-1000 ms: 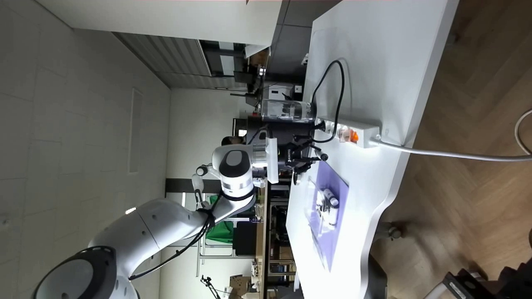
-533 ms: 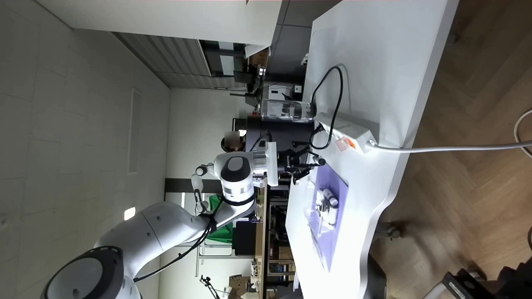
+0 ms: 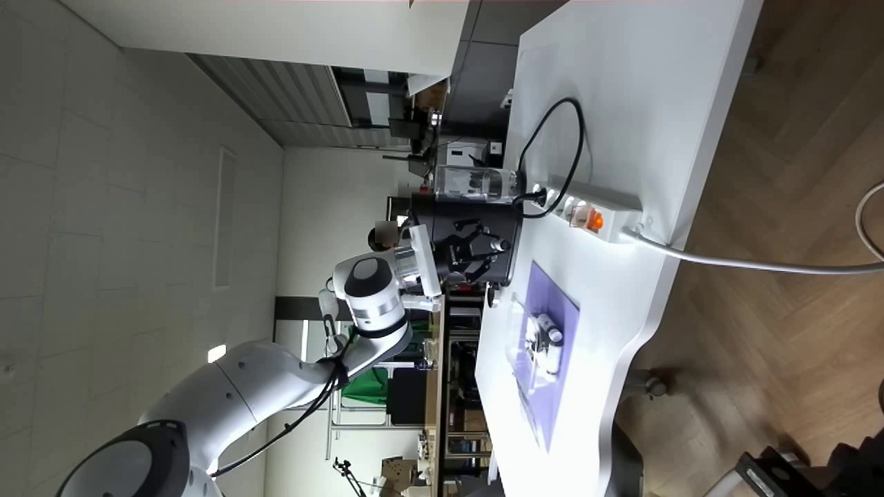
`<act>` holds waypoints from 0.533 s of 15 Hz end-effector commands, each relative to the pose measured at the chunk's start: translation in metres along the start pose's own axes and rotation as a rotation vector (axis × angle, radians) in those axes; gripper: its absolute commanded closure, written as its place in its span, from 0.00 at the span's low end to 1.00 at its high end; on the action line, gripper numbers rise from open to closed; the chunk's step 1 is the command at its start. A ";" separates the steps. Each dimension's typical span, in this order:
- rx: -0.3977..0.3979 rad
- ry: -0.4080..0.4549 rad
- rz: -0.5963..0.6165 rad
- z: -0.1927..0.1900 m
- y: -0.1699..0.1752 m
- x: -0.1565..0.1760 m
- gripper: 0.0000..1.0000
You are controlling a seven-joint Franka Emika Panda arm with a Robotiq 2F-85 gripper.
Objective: Remove one object from the container on the table
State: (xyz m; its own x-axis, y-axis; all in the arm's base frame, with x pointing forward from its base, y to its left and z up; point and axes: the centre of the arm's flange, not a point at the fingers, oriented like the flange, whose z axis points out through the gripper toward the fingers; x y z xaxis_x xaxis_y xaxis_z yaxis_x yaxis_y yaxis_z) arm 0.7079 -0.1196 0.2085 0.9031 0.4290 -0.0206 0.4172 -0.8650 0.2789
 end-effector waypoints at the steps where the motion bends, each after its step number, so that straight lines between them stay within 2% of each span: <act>1: 0.052 0.076 0.082 0.003 -0.013 0.004 0.92; 4: 0.127 0.103 0.132 0.021 -0.031 0.012 0.92; 8: 0.174 0.116 0.201 0.042 -0.050 0.018 0.92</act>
State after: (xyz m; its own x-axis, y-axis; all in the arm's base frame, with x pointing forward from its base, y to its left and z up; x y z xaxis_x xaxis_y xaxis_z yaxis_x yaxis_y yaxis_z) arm 0.7077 -0.0847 0.1652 0.9376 0.3324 0.1019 0.3186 -0.9389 0.1305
